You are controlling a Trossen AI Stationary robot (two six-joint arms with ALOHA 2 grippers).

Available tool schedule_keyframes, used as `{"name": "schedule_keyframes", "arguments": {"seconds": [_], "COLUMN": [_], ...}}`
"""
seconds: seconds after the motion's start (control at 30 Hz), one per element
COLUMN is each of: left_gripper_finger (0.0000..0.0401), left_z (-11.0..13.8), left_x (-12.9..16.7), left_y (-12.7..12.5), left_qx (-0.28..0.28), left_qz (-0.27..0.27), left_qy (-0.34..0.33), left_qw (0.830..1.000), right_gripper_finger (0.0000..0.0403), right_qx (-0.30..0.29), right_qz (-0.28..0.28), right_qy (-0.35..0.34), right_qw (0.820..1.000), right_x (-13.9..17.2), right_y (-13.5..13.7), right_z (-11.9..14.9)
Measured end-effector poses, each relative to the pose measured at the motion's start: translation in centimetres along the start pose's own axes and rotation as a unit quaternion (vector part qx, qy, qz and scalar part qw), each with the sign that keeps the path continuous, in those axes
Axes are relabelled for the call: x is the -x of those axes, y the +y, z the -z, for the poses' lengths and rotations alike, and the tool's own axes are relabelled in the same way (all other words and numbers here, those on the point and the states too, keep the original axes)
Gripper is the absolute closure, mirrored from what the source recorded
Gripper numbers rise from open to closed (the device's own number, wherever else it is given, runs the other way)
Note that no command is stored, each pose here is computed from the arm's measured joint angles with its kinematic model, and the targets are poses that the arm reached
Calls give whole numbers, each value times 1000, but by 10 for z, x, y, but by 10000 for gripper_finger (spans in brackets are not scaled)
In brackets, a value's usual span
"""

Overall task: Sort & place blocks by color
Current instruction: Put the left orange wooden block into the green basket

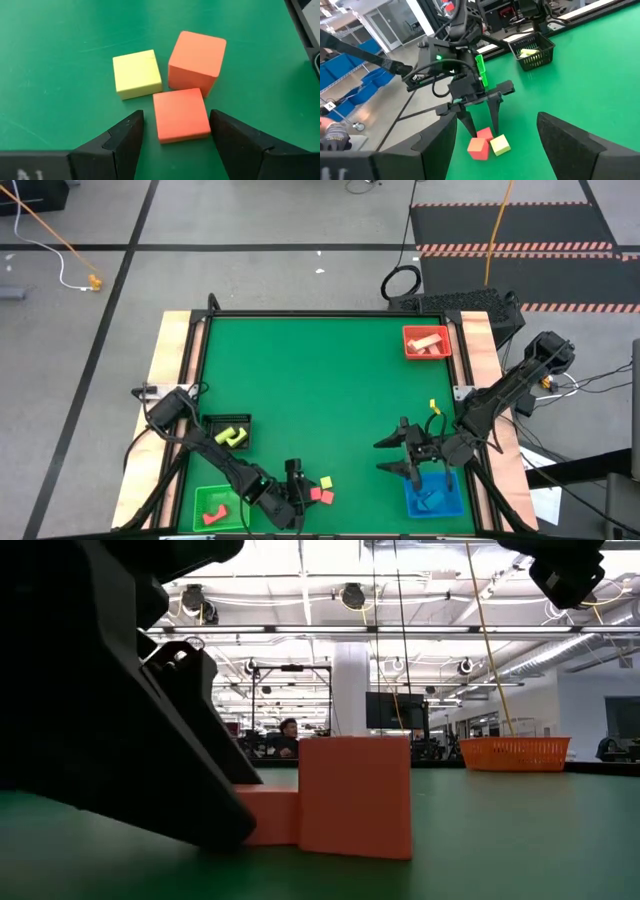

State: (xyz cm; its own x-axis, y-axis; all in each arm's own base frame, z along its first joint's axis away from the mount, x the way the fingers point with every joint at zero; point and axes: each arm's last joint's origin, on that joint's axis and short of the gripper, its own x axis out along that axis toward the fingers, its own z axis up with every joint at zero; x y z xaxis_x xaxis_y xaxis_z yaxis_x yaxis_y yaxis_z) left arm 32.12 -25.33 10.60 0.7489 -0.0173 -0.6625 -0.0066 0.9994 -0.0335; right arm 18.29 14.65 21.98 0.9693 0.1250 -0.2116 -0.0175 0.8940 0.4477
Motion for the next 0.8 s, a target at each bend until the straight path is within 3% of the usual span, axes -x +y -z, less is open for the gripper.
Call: {"name": "schedule_keyframes", "arguments": {"seconds": [0.17, 0.3, 0.57, 0.8], "left_gripper_finger": [192, 263, 266, 266], "left_z": [0, 0, -4, -35], "left_x": [-1, -1, 4, 42], "left_y": [2, 3, 5, 11], "left_qx": [20, 13, 30, 68], "left_qz": [-13, -16, -32, -56], "left_qy": [-2, -5, -13, -60], "left_qw": [1000, 1000, 999, 994], "right_gripper_finger": [136, 136, 136, 136], "right_qx": [11, 14, 6, -5], "right_qz": [-6, -6, -10, 25], "right_qy": [-9, -9, -15, -78], "right_qw": [1000, 1000, 1000, 997], "right_x": [0, 0, 0, 0], "right_y": [1, 1, 2, 2], "right_z": [-2, -2, -3, -13]}}
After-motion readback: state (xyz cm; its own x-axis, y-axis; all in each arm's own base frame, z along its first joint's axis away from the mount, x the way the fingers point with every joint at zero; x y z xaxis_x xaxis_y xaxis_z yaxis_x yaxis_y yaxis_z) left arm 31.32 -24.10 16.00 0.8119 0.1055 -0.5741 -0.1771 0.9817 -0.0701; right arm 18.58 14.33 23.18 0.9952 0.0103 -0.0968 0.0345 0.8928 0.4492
